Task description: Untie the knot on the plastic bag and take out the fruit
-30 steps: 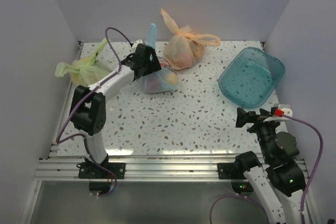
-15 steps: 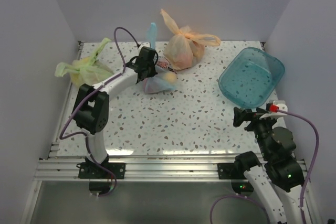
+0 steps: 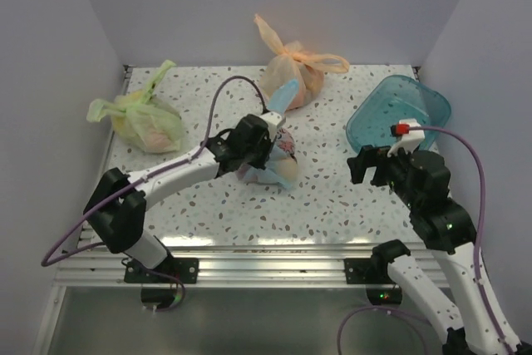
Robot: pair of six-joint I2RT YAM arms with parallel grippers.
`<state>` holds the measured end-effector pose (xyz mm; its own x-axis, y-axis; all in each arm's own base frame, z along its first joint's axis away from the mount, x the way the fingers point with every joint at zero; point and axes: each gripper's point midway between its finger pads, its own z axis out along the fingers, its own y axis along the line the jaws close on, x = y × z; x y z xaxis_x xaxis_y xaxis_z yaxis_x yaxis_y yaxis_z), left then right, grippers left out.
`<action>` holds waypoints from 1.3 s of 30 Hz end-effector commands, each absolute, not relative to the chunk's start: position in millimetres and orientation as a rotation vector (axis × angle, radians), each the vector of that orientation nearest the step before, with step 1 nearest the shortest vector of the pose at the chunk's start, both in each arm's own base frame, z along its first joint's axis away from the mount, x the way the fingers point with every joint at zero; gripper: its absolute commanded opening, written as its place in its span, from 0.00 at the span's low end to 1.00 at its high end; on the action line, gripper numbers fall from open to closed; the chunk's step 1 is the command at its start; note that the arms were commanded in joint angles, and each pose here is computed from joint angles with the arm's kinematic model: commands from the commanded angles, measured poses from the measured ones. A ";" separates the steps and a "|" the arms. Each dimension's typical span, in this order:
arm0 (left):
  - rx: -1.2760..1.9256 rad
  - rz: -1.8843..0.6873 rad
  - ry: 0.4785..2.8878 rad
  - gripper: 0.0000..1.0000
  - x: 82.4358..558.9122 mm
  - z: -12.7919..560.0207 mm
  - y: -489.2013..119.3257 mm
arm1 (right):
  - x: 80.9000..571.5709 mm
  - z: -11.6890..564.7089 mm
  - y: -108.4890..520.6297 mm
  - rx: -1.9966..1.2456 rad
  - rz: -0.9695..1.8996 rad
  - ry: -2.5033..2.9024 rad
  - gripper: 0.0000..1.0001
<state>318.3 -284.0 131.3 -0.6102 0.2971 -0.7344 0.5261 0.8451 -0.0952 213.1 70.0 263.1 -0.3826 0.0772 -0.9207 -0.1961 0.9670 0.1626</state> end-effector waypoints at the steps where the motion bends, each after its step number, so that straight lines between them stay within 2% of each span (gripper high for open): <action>1: 0.765 -0.480 2.188 0.00 271.7 133.1 -308.4 | 222.4 311.6 99.7 -0.220 0.422 1.861 0.99; 6: 0.813 -0.455 2.199 0.00 227.0 117.2 -306.6 | 256.6 309.6 135.8 -0.354 0.519 2.018 0.99; 12: 0.857 -0.478 2.175 0.01 195.7 110.4 -308.8 | 290.8 313.4 170.6 -0.404 0.602 2.073 0.99; 18: 0.903 -0.493 2.185 0.04 172.0 94.5 -303.1 | 312.5 276.5 229.4 -0.588 0.604 2.145 0.99; 25: 0.811 -0.506 2.187 0.03 167.0 94.5 -290.5 | 314.7 205.5 275.8 -0.615 0.625 2.284 0.98; 30: 0.778 -0.463 2.175 0.04 171.8 99.2 -281.6 | 290.0 166.3 310.0 -0.604 0.664 2.373 0.94; 36: 0.649 -0.275 2.180 0.02 191.0 103.4 -254.2 | 273.4 126.2 289.7 -0.515 0.575 2.469 0.84; 39: 0.594 -0.203 2.179 0.01 199.6 105.5 -243.0 | 272.2 125.9 277.7 -0.491 0.524 2.459 0.78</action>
